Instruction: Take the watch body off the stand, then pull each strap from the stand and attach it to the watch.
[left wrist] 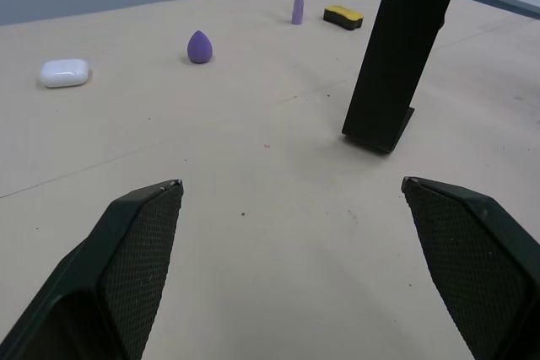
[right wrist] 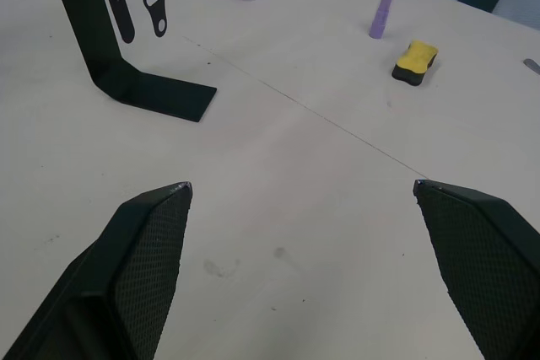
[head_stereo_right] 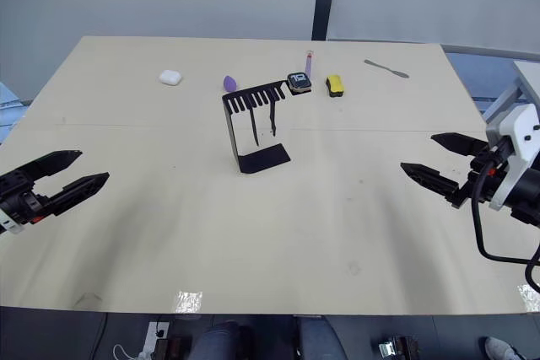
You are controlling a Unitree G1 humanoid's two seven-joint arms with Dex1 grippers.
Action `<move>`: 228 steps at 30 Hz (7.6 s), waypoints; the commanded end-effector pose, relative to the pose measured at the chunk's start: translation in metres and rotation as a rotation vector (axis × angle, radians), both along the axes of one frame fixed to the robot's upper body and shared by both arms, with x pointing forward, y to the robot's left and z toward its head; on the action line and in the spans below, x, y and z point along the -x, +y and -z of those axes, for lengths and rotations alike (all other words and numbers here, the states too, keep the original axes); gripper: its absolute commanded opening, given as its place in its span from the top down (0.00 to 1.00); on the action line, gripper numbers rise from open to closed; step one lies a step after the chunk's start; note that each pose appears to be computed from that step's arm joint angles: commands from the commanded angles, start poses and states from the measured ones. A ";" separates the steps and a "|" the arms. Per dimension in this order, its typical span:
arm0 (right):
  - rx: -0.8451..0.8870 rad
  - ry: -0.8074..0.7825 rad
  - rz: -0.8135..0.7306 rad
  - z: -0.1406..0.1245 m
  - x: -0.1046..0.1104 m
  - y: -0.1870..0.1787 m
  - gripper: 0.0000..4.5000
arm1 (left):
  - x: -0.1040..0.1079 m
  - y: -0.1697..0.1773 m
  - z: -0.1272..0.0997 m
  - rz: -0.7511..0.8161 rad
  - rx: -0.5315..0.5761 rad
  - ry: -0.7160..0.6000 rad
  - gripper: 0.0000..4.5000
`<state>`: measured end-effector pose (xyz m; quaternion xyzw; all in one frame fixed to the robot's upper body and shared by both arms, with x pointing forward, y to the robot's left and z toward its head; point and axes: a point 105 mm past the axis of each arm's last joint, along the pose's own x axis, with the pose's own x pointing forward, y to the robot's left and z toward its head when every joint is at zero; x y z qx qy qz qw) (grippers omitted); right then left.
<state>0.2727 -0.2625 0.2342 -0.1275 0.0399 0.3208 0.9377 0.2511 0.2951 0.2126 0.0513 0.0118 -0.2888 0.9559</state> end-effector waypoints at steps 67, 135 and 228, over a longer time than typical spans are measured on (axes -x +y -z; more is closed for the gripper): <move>-0.328 -0.127 0.199 -0.077 -0.097 0.206 0.19 | -0.064 -0.144 -0.091 0.593 -0.011 -0.296 0.00; -0.098 -0.136 -0.388 -0.097 -0.100 0.193 0.01 | -0.063 -0.151 -0.098 0.592 -0.025 -0.345 0.00; -0.230 0.133 0.717 0.146 -0.034 -0.004 0.64 | -0.024 -0.201 -0.027 0.968 -0.122 -0.175 0.00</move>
